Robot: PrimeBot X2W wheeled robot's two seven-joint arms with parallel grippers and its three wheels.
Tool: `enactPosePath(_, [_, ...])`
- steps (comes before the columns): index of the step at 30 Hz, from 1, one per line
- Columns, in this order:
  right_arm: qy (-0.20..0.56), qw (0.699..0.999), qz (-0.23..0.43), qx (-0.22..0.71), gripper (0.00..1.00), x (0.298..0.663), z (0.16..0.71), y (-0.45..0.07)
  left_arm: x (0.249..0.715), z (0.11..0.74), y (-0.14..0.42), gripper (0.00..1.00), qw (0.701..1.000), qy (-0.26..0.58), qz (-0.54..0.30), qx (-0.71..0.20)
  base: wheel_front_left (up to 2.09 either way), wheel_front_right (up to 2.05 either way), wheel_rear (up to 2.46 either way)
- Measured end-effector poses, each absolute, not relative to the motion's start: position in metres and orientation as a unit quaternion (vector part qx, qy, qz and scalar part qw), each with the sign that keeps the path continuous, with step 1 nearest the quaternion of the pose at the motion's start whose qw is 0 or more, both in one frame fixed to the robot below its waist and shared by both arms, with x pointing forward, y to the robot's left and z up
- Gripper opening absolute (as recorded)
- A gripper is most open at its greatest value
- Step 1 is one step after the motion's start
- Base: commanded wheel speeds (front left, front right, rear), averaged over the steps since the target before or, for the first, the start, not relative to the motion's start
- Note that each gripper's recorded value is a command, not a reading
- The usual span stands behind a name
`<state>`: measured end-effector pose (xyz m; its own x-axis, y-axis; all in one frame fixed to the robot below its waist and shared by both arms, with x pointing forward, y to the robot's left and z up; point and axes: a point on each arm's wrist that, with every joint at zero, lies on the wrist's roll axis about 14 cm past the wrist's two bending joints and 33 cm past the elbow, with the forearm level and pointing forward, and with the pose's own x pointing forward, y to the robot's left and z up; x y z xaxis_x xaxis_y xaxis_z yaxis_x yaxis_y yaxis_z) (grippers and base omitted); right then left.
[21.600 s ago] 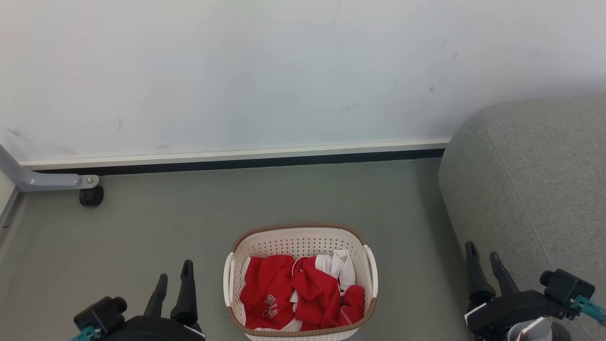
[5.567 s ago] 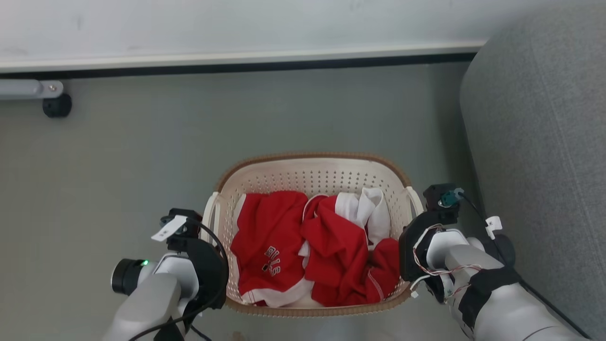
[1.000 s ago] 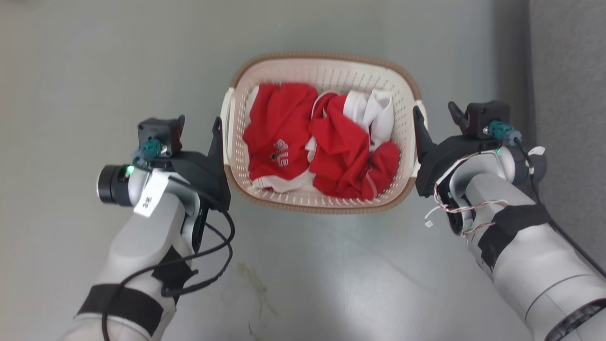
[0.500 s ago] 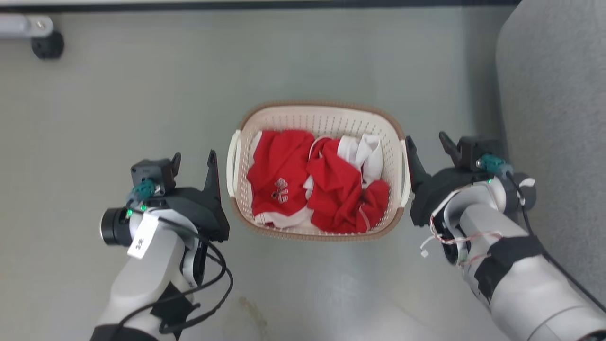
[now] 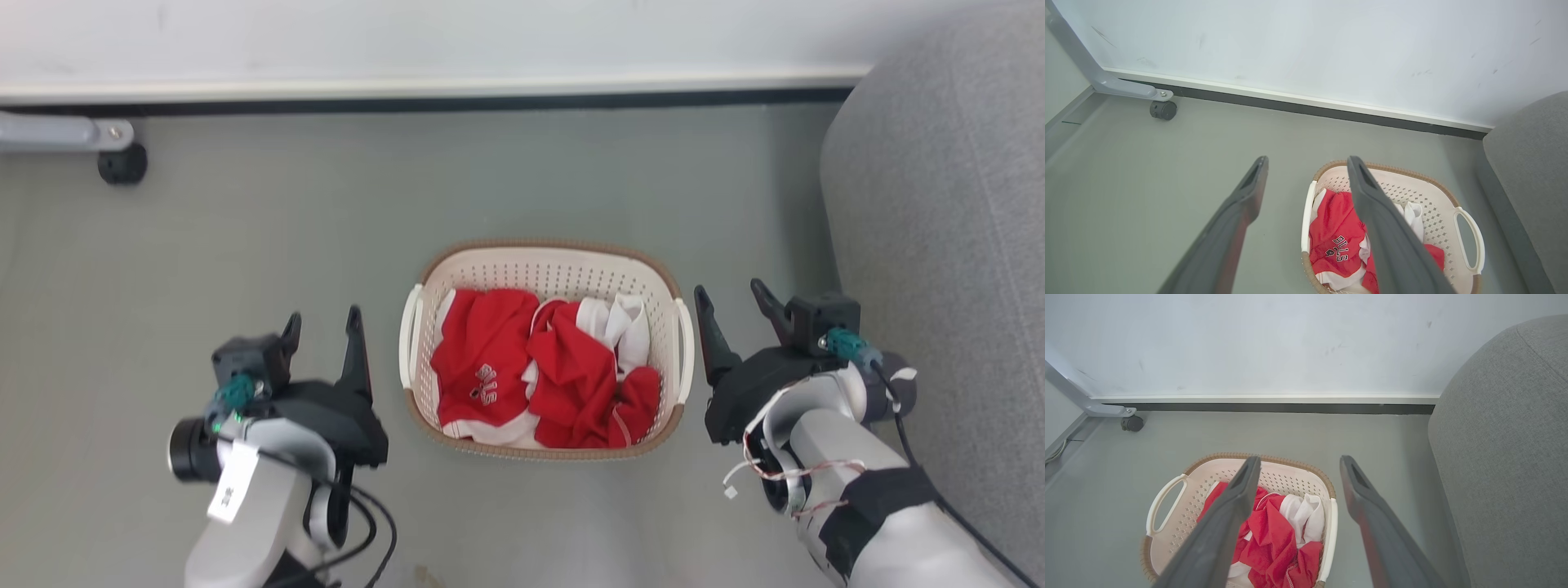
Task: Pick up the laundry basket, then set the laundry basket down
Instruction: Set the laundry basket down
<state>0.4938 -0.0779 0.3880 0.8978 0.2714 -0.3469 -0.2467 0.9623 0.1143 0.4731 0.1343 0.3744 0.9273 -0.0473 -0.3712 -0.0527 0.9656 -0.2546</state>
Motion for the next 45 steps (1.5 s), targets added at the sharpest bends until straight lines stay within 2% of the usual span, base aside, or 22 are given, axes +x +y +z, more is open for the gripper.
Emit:
enactPosePath(21, [0.108, 0.983, 0.147, 0.03, 1.0, 0.45, 0.44, -0.072, 0.426, 0.419, 0.153, 1.0, 0.986, 0.123, 0.011, -0.111, 0.0, 0.0, 0.0])
enactPosePath(45, [0.041, 0.99, 0.13, 0.022, 1.0, 0.423, 0.474, -0.087, 0.395, 0.445, 0.169, 1.0, 0.992, 0.072, 0.026, -0.098, 0.0, 0.0, 0.0])
